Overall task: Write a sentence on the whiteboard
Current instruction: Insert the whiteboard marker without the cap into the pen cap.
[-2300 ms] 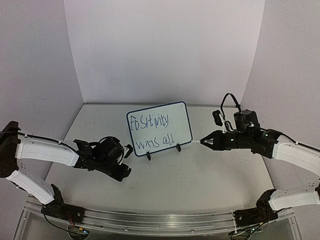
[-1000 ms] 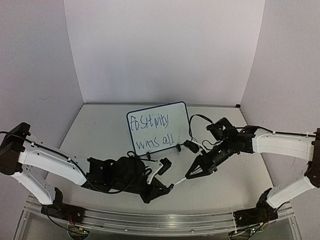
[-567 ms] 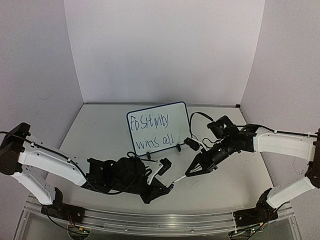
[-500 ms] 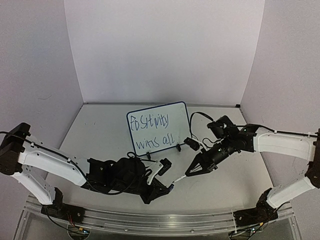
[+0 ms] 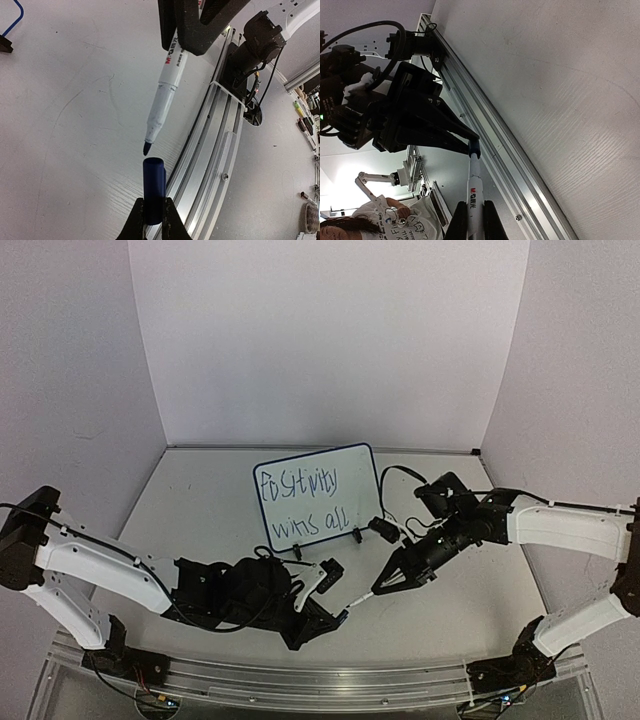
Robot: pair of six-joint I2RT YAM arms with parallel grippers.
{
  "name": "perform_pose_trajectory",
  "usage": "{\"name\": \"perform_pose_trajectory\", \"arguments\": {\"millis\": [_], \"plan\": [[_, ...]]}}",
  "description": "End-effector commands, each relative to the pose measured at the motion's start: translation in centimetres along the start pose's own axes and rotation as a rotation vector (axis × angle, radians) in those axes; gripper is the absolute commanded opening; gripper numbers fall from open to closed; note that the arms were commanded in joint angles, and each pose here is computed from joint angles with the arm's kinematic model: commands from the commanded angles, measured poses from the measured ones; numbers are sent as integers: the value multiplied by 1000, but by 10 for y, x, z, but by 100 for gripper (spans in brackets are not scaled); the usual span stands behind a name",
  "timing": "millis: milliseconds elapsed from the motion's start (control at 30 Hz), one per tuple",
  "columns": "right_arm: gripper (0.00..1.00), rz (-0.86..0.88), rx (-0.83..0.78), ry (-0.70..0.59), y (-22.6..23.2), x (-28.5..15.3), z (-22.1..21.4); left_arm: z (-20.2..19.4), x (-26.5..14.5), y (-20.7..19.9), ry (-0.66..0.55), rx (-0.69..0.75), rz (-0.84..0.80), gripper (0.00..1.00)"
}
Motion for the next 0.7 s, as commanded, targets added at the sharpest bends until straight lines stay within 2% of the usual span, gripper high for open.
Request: {"name": "perform_pose_trajectory", "arguments": {"millis": [0,667], "plan": [[0,26,-28,1,7,-4,-3,9,-9,-9,-78,3,-28,0],[0,41,-14,31,1,2,-2,8,-9,-12,-79,20,-34,0]]}}
Point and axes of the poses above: each gripper's point midway between its finger pads, its own x axis out along the fingers, its own y axis along the line the jaws close on, z = x × y, the point moved 10 cm from there along -x, back along the fingers, and after that the axes turned 15 degrees about -x, right-handed, at the moved point
